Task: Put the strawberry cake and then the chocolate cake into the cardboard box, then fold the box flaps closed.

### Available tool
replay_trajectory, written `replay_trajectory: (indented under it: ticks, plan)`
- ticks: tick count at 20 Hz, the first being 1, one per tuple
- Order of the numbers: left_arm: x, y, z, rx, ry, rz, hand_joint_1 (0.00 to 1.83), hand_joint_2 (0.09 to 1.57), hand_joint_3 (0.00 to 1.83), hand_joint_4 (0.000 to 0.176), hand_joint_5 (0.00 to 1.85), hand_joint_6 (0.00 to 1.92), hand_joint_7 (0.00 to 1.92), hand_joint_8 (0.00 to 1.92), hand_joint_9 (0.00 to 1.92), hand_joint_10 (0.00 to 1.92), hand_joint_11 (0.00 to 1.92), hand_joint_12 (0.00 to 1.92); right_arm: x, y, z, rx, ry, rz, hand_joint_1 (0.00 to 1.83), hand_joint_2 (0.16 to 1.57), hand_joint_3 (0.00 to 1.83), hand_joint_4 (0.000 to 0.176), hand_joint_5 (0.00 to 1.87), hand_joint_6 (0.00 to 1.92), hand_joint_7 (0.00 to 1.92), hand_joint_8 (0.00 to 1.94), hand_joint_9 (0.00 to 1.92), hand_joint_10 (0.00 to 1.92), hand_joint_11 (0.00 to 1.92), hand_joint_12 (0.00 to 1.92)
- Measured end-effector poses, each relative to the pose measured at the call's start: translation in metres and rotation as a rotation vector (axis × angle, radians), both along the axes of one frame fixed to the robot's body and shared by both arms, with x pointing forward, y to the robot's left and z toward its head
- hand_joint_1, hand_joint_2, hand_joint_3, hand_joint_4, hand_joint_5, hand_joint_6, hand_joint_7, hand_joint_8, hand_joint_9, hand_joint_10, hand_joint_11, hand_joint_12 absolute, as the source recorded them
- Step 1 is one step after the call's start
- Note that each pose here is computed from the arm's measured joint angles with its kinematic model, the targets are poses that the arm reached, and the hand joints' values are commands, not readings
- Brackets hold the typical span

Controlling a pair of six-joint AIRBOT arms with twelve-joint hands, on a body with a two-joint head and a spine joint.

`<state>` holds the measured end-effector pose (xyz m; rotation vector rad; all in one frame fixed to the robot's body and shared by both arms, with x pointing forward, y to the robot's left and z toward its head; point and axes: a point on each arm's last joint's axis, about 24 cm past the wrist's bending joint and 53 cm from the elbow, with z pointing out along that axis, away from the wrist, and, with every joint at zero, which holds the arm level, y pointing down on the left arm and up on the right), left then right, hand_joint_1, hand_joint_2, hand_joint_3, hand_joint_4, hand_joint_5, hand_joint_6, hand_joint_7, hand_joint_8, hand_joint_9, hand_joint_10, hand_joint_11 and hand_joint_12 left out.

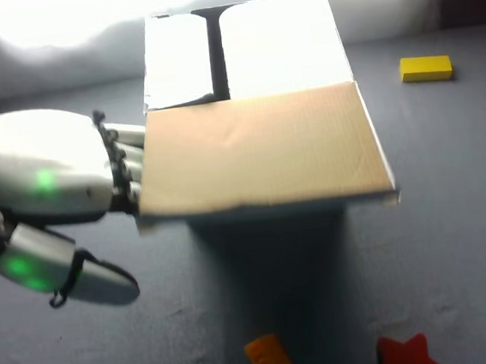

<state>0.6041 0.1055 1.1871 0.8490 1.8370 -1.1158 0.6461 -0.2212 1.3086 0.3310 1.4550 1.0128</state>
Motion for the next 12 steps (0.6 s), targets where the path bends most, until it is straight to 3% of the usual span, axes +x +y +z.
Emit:
replay_trajectory:
  ticks: [2, 5, 7, 9, 12]
  plan:
    - [0.008, 0.003, 0.017, -0.030, -0.006, 0.015, 0.02, 1.28, 0.00, 0.018, 0.16, 0.00, 0.22, 0.00, 0.26, 0.00, 0.00, 0.87, 0.000, 0.000, 0.001, 0.002, -0.006, -0.001, 0.00, 1.23, 0.00, 0.000, 0.08, 0.00, 0.12, 0.00, 0.11, 0.01, 0.00, 0.43]
    - [0.010, 0.004, 0.051, -0.095, -0.022, -0.003, 0.00, 1.29, 0.00, 0.020, 0.15, 0.00, 0.21, 0.00, 0.26, 0.00, 0.00, 0.88, 0.000, -0.001, 0.004, 0.014, -0.011, -0.002, 0.00, 1.23, 0.00, 0.000, 0.08, 0.00, 0.11, 0.00, 0.11, 0.01, 0.00, 0.38]
    - [0.024, 0.012, 0.071, -0.126, -0.060, 0.037, 0.00, 1.28, 0.00, 0.016, 0.15, 0.00, 0.21, 0.00, 0.26, 0.00, 0.00, 0.88, 0.000, -0.001, 0.006, 0.020, -0.018, -0.003, 0.00, 1.23, 0.00, 0.000, 0.08, 0.00, 0.11, 0.00, 0.11, 0.01, 0.00, 0.38]
    - [0.041, 0.019, 0.082, -0.121, -0.099, 0.080, 0.00, 1.28, 0.00, 0.020, 0.17, 0.01, 0.23, 0.00, 0.26, 0.00, 0.00, 0.90, 0.000, -0.002, 0.006, 0.024, -0.018, -0.005, 0.00, 1.22, 0.00, 0.000, 0.05, 0.00, 0.10, 0.00, 0.10, 0.00, 0.00, 0.34]
    - [0.053, 0.008, 0.094, -0.127, -0.127, 0.064, 0.00, 1.28, 0.00, 0.019, 0.17, 0.00, 0.22, 0.00, 0.25, 0.00, 0.00, 0.89, 0.000, 0.000, 0.006, 0.022, -0.020, -0.001, 0.00, 1.22, 0.00, 0.000, 0.06, 0.01, 0.11, 0.00, 0.12, 0.01, 0.00, 0.43]
